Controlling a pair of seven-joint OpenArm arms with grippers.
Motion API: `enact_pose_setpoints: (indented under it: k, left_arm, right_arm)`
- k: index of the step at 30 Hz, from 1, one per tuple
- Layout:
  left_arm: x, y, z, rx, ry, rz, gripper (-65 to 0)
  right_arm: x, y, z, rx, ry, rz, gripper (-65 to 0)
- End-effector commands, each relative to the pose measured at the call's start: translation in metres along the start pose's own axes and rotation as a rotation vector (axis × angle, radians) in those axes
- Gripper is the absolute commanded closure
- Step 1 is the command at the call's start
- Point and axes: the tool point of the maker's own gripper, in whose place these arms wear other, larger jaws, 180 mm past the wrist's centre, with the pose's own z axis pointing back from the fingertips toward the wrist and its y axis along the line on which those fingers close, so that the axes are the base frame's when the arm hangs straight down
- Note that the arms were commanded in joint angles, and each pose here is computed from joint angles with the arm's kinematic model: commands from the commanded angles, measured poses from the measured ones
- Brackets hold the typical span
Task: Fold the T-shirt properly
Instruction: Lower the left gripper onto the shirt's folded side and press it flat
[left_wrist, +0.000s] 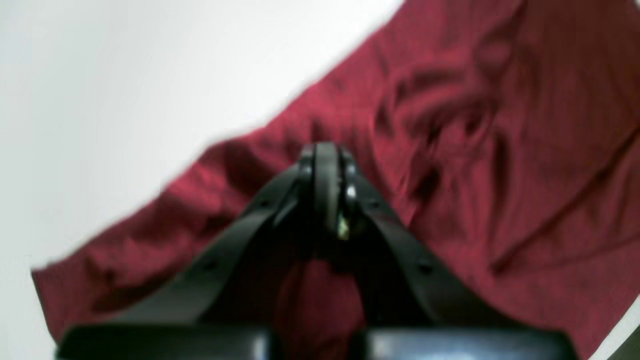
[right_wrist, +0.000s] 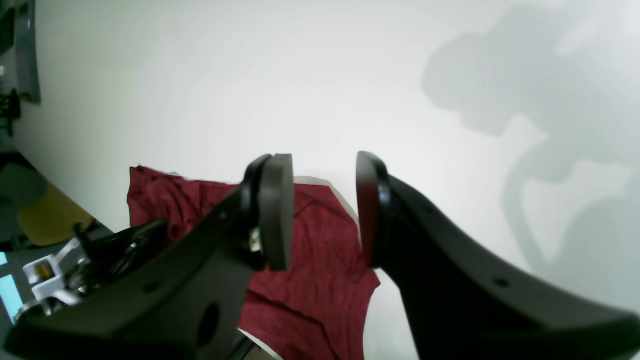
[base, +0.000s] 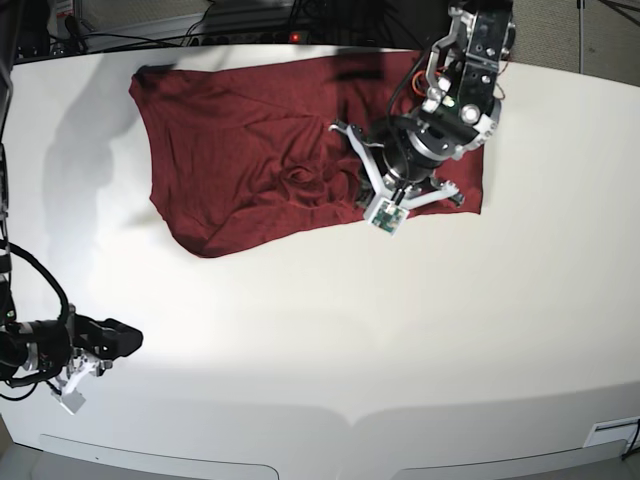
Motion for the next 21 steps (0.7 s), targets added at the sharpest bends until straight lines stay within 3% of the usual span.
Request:
enact_pose_setpoints:
  k: [1,9,14,18,21]
  left_arm:
    - [0.011,-0.002,0.002,0.000,-0.041,-0.001,0.0]
    - [0.005,-0.006,0.000,-0.008,-0.013,-0.015,0.0]
    - [-0.007,-0.036,-0.011,-0.085,0.010,-0.037,0.0]
    - [-0.004,-0.052,-0.024,-0.132,-0.046,-0.041,0.0]
    - [0.013,-0.037,-0.034,-0.058,-0.091,0.000,0.0]
  right_arm:
    - [0.024,0.009,0.014,0.017,-0.066,0.026,-21.4]
    - [0.024,0.009,0.014,0.017,-0.066,0.026,-21.4]
    - [0.024,0.009,0.014,0.018,-0.066,0.026,-21.4]
    - [0.024,0.009,0.014,0.017,-0.065,0.026,-21.4]
    - [0.023,0.009,0.014,0.017,-0.062,0.026,-21.4]
